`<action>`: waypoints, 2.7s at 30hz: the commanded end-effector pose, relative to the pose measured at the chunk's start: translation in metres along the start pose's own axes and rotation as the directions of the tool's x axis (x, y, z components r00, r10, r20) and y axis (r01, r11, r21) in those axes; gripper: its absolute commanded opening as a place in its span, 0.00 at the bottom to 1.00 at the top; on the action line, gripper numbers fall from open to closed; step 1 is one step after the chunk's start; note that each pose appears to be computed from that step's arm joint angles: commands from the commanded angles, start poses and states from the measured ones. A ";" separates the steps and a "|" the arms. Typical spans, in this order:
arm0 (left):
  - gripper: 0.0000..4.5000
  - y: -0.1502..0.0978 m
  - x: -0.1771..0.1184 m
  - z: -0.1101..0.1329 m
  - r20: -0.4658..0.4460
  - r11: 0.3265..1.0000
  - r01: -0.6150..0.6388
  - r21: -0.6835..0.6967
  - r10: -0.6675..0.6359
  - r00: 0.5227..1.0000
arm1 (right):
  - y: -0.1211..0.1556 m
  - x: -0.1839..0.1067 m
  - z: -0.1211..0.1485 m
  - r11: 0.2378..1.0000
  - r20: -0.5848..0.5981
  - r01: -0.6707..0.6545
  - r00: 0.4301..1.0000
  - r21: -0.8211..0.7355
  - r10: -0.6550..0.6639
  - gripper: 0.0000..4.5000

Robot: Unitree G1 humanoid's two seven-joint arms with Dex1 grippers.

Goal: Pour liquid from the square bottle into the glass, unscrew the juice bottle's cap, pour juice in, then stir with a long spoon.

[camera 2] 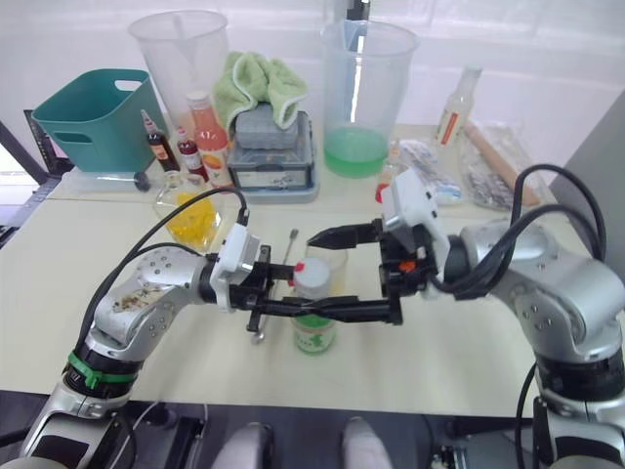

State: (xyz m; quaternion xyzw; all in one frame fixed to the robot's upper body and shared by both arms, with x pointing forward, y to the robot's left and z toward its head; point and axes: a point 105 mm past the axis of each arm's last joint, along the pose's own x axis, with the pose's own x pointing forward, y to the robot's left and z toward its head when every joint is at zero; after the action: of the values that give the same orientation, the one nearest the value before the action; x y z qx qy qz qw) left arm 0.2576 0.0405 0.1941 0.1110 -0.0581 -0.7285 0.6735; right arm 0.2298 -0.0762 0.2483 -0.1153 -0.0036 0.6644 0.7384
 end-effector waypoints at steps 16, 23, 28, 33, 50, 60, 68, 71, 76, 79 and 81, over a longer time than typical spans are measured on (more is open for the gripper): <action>0.28 -0.003 0.003 -0.011 -0.051 0.999 0.022 -0.026 -0.023 0.998 | -0.005 0.007 0.004 0.994 0.019 0.106 0.994 -0.022 -0.106 0.38; 0.28 -0.002 0.003 -0.011 -0.053 1.000 0.001 -0.016 -0.002 0.999 | -0.009 0.009 0.002 0.993 -0.028 -0.065 0.998 -0.099 0.063 0.38; 0.28 -0.002 0.002 -0.011 -0.056 1.000 -0.005 -0.017 0.004 0.998 | -0.014 0.009 0.003 0.965 -0.062 -0.215 0.976 -0.152 0.208 0.38; 0.28 -0.002 0.001 -0.011 -0.057 1.000 -0.014 -0.018 0.013 0.998 | -0.021 0.007 0.014 0.923 -0.092 -0.319 0.948 -0.214 0.306 0.38; 0.28 -0.003 0.004 -0.010 -0.056 1.000 0.003 -0.019 -0.004 0.998 | -0.014 0.007 0.038 0.907 -0.004 -0.351 0.933 -0.231 0.360 0.37; 0.28 -0.003 0.003 -0.010 -0.058 1.000 0.000 -0.017 -0.001 0.998 | -0.012 0.001 0.044 0.917 0.008 -0.314 0.945 -0.245 0.326 0.36; 0.28 -0.005 0.002 -0.011 -0.057 1.000 -0.009 -0.023 0.007 0.998 | -0.050 -0.040 0.046 0.982 0.079 0.032 0.997 -0.184 -0.018 0.36; 0.28 -0.004 0.001 -0.010 -0.033 0.999 -0.016 -0.045 0.015 0.999 | -0.066 -0.060 0.037 0.971 0.100 0.190 0.979 -0.148 -0.177 0.36; 0.28 -0.003 -0.001 -0.012 -0.035 0.998 -0.021 -0.052 0.019 0.999 | -0.086 -0.105 -0.003 0.863 0.072 0.503 0.864 -0.044 -0.499 0.36; 0.28 -0.002 -0.001 -0.012 -0.031 0.998 -0.015 -0.054 0.013 0.999 | -0.091 -0.124 -0.030 0.797 0.003 0.604 0.797 -0.019 -0.604 0.36; 0.28 -0.001 0.000 -0.012 -0.029 0.998 -0.011 -0.054 0.009 1.000 | -0.094 -0.134 -0.046 0.757 -0.023 0.653 0.757 -0.009 -0.653 0.36</action>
State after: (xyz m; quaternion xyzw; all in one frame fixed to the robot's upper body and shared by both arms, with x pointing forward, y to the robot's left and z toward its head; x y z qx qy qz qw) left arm 0.2591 0.0431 0.1941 0.1033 -0.0557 -0.7212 0.6827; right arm 0.3134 -0.2121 0.2289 -0.0938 -0.0048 0.3953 0.9137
